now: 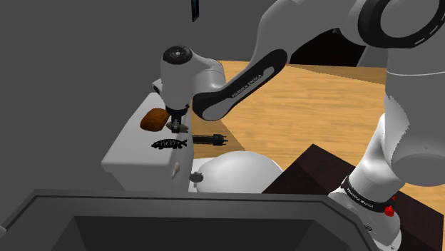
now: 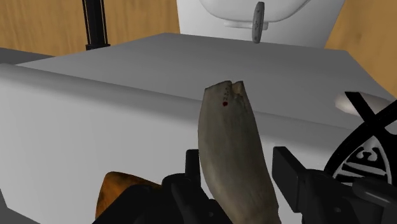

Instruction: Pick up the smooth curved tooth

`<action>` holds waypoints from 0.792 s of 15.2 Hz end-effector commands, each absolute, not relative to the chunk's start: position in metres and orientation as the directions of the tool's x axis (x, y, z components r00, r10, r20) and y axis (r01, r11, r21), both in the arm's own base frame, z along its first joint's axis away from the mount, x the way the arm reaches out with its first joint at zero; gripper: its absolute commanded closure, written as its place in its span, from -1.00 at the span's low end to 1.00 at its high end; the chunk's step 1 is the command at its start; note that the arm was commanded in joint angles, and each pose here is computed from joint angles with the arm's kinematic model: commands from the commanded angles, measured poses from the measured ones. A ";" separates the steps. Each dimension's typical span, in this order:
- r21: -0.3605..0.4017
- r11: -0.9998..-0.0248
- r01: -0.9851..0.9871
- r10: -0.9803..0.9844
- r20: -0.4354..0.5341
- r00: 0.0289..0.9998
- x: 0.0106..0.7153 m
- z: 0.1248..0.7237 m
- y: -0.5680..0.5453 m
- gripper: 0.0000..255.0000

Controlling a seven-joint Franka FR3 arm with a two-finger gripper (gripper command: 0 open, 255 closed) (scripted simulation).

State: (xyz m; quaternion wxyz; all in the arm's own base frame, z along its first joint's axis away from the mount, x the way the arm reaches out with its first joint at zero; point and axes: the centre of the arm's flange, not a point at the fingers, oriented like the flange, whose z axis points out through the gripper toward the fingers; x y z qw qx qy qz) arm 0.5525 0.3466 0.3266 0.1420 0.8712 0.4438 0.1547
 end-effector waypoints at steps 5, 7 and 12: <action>0.385 -0.566 0.729 0.817 0.144 0.558 0.552 0.358 0.346 1.00; 0.385 -0.566 0.729 0.817 0.144 0.558 0.552 0.369 0.346 1.00; 0.385 -0.566 0.729 0.817 0.144 0.558 0.552 0.395 0.346 1.00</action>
